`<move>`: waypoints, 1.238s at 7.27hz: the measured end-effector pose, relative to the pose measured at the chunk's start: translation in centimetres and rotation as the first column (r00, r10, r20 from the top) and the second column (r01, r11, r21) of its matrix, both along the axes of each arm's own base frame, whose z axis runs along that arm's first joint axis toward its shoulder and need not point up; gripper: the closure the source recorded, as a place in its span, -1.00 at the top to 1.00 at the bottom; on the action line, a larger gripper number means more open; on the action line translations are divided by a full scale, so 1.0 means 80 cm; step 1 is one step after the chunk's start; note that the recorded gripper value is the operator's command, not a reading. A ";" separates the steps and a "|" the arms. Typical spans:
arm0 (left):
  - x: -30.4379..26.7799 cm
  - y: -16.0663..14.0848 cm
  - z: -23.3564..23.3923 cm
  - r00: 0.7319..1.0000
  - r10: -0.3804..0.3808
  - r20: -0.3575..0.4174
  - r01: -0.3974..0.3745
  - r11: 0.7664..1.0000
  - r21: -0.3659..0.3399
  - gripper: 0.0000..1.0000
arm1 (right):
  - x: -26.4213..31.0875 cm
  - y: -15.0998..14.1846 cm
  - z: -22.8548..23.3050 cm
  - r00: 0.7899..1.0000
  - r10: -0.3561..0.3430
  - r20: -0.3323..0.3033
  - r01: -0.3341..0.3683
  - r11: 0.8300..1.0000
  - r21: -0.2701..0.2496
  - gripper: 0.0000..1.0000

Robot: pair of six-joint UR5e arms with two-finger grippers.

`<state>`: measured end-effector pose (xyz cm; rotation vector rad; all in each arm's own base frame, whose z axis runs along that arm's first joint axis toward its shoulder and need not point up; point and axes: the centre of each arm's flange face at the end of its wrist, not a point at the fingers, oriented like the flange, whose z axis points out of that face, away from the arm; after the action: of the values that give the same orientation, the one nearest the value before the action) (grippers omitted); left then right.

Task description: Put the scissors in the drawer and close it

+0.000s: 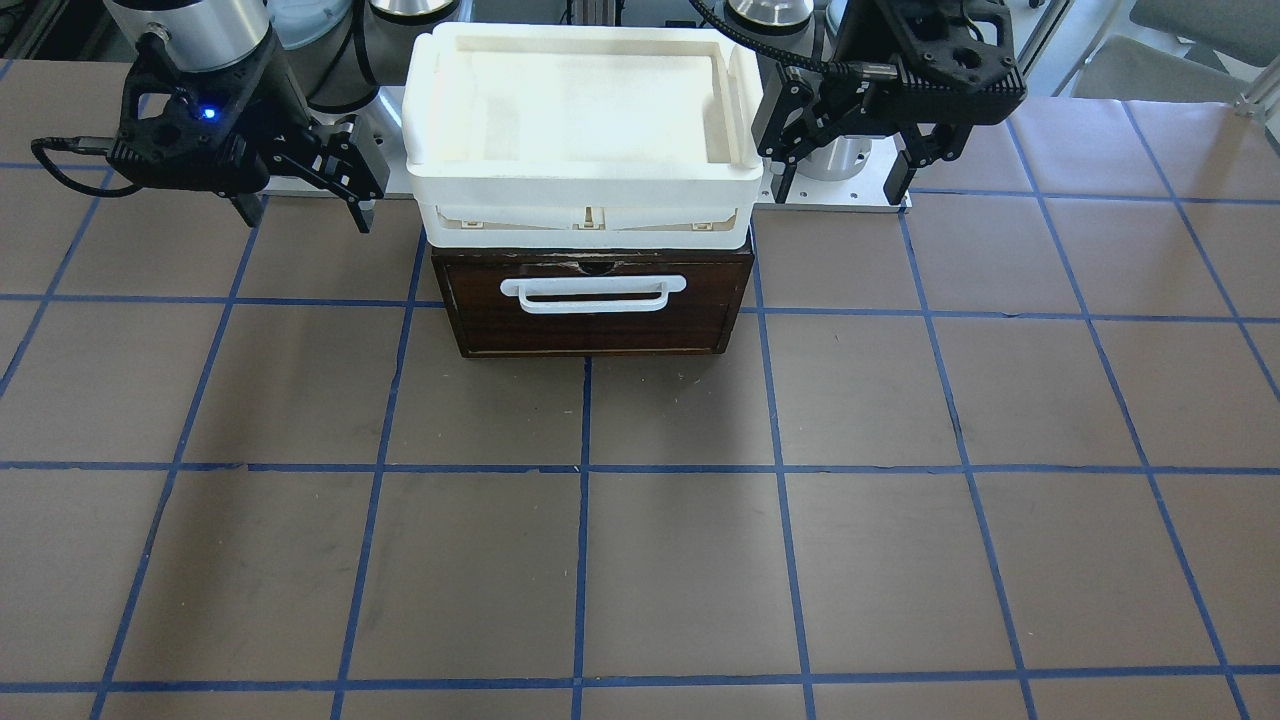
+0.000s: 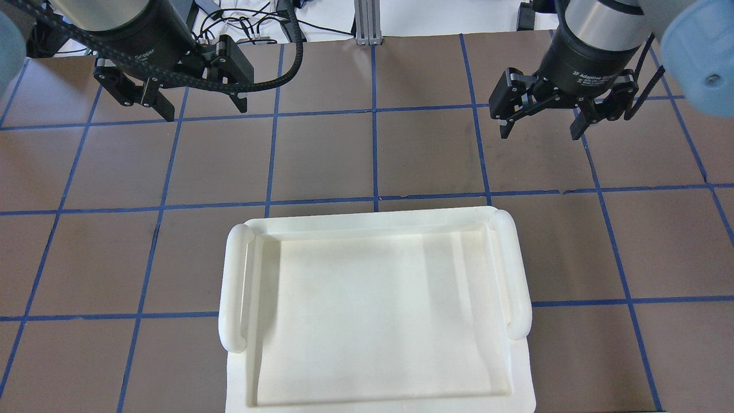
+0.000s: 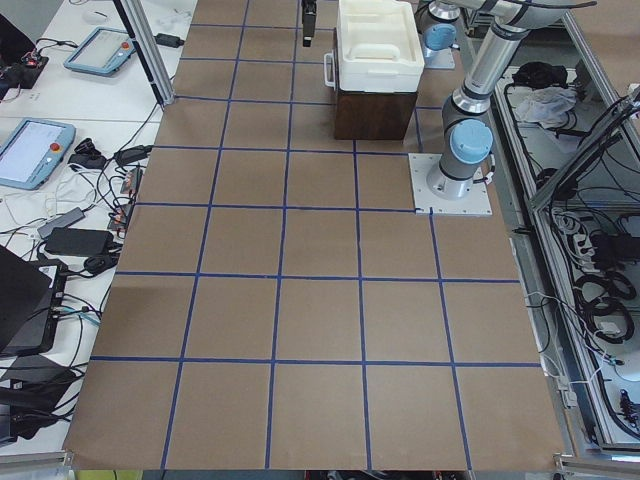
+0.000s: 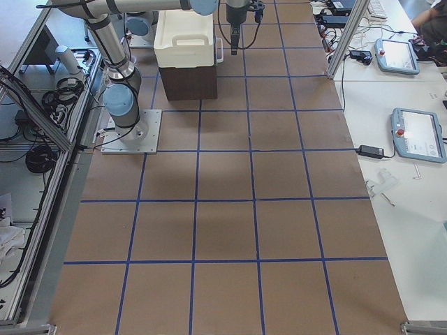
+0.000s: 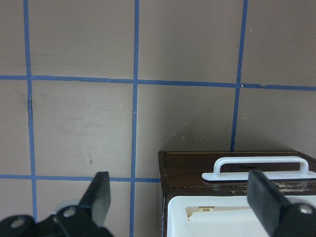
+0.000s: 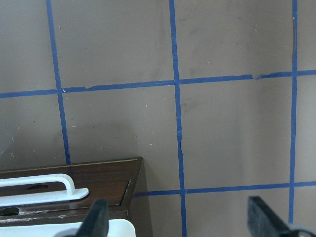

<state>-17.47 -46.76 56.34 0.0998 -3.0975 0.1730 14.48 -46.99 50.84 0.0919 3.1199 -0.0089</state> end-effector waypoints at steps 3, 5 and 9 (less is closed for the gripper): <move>0.006 0.002 0.002 1.000 -0.001 0.001 0.001 1.000 -0.014 1.00 | -0.001 0.000 0.000 1.000 0.014 -0.008 -0.014 1.000 -0.002 1.00; 0.014 -0.007 0.006 1.000 -0.003 0.002 0.003 0.998 -0.057 1.00 | -0.001 0.000 -0.001 1.000 0.015 -0.005 -0.015 1.000 0.000 1.00; 0.021 -0.012 -0.007 0.997 -0.074 0.032 0.076 0.994 -0.076 1.00 | 0.000 0.000 -0.001 1.000 0.016 -0.002 -0.016 1.000 0.001 1.00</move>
<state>-15.77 -47.73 55.78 -0.0220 -3.1125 0.2940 14.47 -46.98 50.77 0.0668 3.1224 -0.0069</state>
